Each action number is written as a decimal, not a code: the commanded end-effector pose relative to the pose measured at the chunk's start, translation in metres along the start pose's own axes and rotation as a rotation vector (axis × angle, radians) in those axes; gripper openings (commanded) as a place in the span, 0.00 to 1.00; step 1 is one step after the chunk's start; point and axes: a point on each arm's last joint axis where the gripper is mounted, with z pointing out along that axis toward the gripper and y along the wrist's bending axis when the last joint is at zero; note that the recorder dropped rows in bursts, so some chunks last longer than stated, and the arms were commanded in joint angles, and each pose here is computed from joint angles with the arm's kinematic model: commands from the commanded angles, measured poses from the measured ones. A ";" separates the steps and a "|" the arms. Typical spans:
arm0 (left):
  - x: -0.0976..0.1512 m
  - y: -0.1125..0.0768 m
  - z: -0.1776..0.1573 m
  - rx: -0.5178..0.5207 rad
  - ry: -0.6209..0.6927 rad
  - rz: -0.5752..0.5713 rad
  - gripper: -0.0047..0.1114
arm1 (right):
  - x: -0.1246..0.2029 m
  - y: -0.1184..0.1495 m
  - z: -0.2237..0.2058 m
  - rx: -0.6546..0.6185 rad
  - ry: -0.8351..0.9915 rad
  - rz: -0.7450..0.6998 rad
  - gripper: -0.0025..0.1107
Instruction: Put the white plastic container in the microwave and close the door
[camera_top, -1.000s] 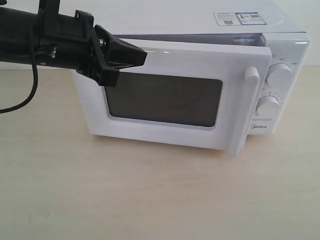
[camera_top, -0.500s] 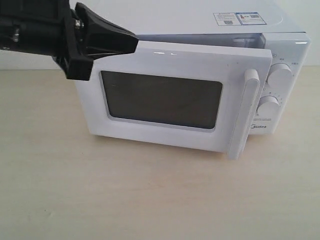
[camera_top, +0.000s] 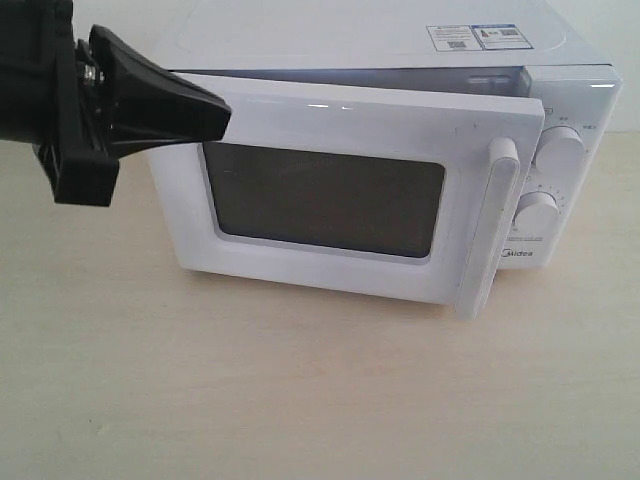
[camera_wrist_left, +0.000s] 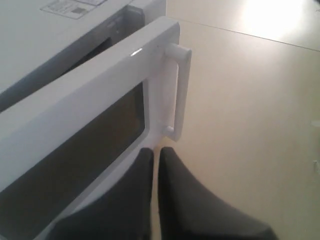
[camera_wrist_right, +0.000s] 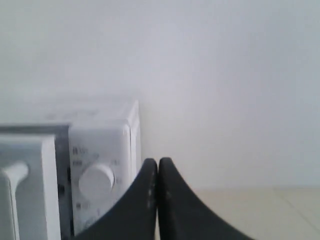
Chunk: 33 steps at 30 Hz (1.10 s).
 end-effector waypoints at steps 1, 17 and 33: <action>0.008 -0.001 0.002 -0.008 0.019 -0.020 0.08 | -0.024 0.000 -0.004 -0.005 -0.270 0.003 0.02; -0.001 -0.009 -0.014 -0.046 -0.035 -0.012 0.08 | -0.133 0.003 -0.024 -0.063 -0.582 0.172 0.02; -0.004 -0.010 -0.016 -0.041 -0.073 -0.049 0.08 | -0.143 0.026 0.028 -0.160 0.590 0.343 0.02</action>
